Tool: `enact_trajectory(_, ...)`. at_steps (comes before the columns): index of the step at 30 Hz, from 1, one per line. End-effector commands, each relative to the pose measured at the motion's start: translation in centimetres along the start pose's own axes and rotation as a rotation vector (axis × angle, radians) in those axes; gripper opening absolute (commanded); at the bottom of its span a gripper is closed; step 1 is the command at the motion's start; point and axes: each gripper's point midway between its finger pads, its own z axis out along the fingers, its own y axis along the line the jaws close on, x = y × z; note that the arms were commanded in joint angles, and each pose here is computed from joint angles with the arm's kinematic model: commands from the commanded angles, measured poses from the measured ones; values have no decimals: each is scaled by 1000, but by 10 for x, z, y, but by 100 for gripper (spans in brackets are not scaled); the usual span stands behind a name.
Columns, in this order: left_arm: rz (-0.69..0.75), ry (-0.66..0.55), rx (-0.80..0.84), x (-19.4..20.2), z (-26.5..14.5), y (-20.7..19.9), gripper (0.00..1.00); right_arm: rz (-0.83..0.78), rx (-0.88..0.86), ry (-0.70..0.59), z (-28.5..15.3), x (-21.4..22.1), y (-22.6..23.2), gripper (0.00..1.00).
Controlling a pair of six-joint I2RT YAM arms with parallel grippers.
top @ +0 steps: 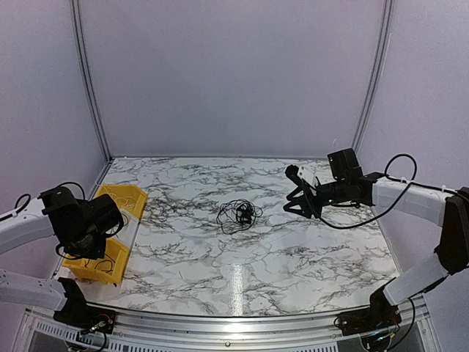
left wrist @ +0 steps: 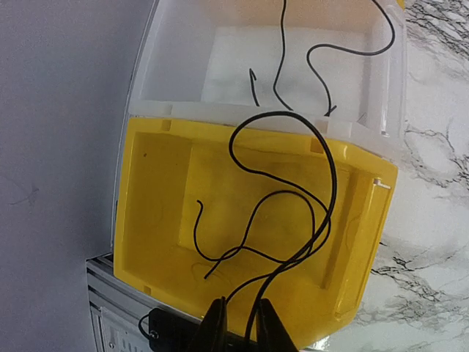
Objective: Untangle the cables
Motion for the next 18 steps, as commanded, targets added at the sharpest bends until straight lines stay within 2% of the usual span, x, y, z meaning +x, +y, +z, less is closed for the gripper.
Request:
enact_trajectory(1, 17, 77, -40, 4, 13, -1, 17, -9, -14, -6, 1, -3, 0, 43)
enact_trajectory(4, 25, 97, -63, 3, 16, -2, 20, -10, -13, -4, 0, -2, 0, 44)
enact_trajectory(7, 23, 94, -65, 2, 16, -1, 33, -11, -11, -3, 0, -2, 0, 44)
enact_trajectory(10, 7, 77, -62, 0, 15, 0, 38, -10, -12, -1, 1, -1, 0, 44)
enact_trajectory(13, 0, 61, -45, -6, 11, -3, 49, -11, -13, 1, 1, -1, -1, 43)
enact_trajectory(15, -15, 23, -16, -18, 3, -7, 55, -11, -14, 2, 1, -1, 0, 43)
enact_trajectory(18, -95, -110, 90, -50, -25, -12, 61, -11, -15, 1, 1, -1, 0, 44)
